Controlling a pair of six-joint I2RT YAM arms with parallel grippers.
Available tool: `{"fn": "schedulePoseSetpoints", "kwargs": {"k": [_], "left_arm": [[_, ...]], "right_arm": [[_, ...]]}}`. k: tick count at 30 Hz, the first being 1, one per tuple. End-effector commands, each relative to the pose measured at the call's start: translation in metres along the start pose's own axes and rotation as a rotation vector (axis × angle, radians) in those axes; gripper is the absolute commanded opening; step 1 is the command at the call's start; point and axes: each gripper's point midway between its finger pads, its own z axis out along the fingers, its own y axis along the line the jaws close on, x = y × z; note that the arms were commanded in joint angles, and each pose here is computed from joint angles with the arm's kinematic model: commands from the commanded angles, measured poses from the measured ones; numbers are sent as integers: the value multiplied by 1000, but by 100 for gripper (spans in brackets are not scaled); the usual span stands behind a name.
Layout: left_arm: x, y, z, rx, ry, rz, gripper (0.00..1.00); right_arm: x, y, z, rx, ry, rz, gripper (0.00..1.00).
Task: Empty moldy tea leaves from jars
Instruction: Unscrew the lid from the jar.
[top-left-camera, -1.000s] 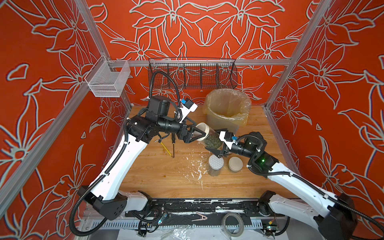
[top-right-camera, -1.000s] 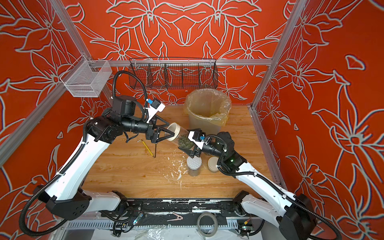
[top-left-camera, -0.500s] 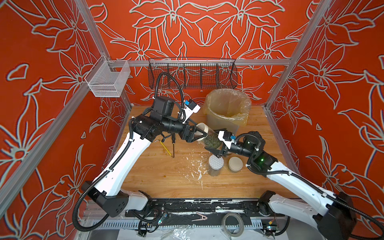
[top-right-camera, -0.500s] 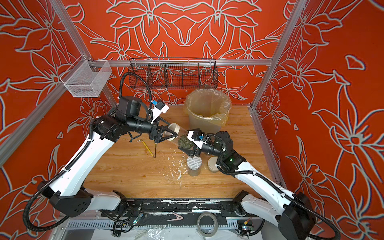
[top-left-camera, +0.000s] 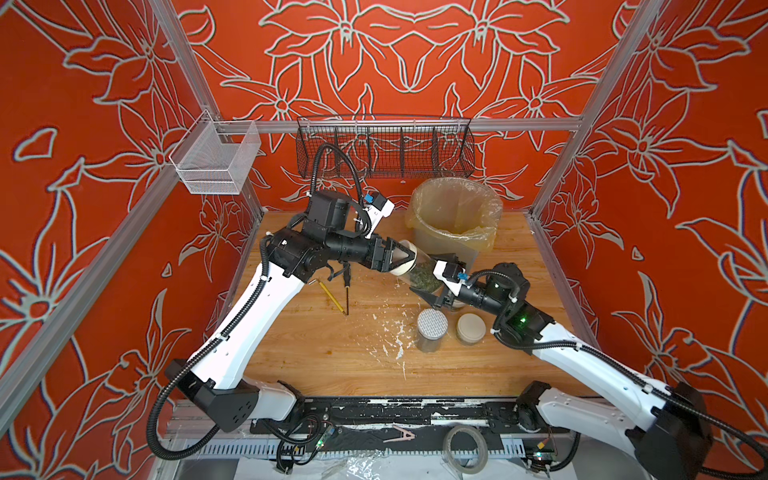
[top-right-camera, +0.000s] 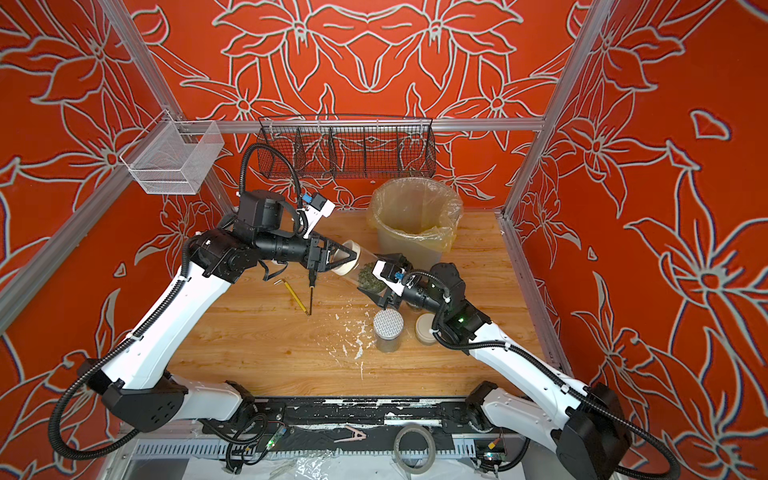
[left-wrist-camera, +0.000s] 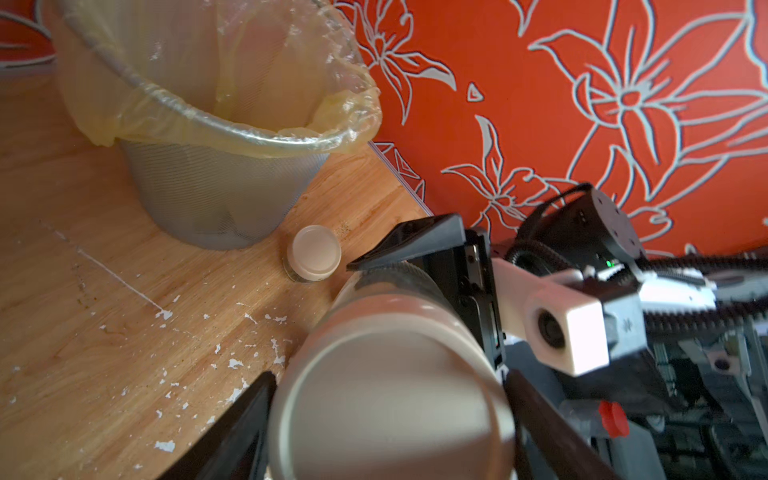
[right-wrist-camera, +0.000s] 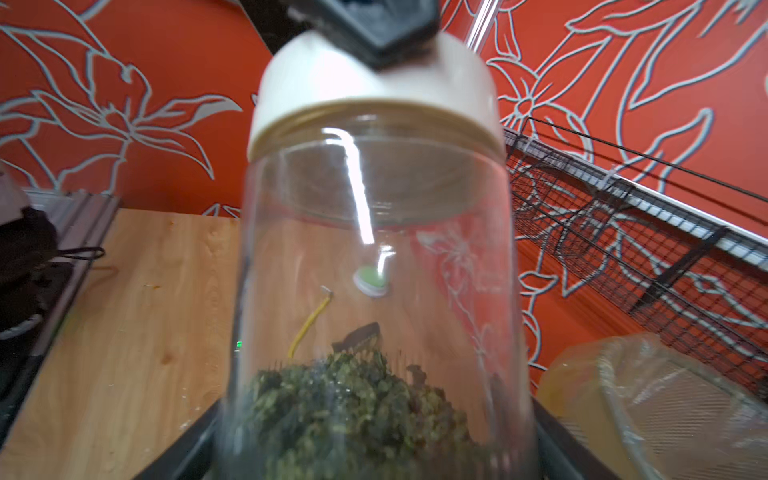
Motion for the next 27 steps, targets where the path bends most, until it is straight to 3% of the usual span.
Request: {"fn": "schedulePoseSetpoints", "kwargs": {"k": [1, 6, 16, 27], "left_arm": [[-4, 12, 2, -70, -8, -223, 50], [-9, 14, 5, -75, -26, -271, 51], [-28, 15, -6, -114, -113, -228, 51], [-46, 18, -32, -158, -225, -246, 44]], "right_arm": [[-25, -42, -4, 216, -57, -159, 16], [-19, -38, 3, 182, -30, -180, 16], [-12, -27, 3, 131, -21, -150, 14], [-4, -30, -2, 166, 1, -163, 13]]}}
